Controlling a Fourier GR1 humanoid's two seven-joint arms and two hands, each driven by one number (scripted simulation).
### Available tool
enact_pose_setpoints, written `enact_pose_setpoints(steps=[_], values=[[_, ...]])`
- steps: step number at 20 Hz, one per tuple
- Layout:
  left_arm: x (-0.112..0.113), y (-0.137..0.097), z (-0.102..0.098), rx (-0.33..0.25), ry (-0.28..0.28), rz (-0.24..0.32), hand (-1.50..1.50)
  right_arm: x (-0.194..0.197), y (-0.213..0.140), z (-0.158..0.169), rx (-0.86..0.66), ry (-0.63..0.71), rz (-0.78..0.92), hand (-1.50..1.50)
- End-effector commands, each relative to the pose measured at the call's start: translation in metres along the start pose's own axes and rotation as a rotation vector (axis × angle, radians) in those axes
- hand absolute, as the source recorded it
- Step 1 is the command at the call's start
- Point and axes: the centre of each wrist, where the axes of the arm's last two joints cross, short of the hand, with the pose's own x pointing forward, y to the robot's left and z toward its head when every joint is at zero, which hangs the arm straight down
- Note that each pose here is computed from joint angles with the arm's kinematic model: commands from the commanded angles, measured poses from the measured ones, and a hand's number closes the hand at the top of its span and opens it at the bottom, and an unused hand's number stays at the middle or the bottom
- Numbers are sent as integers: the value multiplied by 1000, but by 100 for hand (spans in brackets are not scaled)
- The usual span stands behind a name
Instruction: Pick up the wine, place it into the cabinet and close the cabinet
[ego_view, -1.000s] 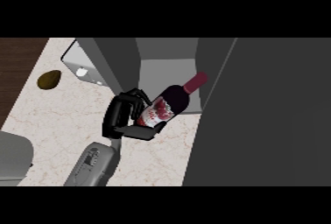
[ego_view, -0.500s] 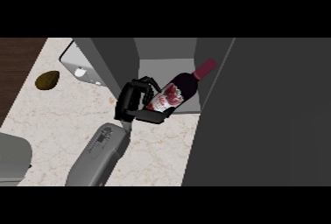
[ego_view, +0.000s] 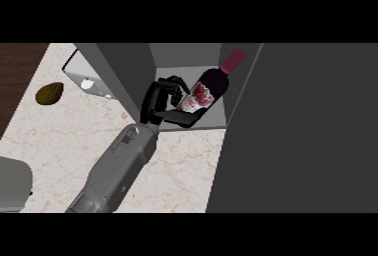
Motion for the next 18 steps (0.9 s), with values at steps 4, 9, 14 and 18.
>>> enact_pose_setpoints(steps=[4, 9, 14, 18], values=[[4, -3, -23, 29, 29, -56, 150, 48, -9, 17, 25, -31, -136, -150], [-1, -6, -28, 40, 92, -164, 150, 39, -5, 11, 46, -19, -147, -150], [5, -5, -38, 95, 122, -110, 150, 36, -4, 10, 57, -32, -142, -150], [4, -1, -42, 148, 140, -111, 150, 23, 3, 11, 53, -4, -159, -150]])
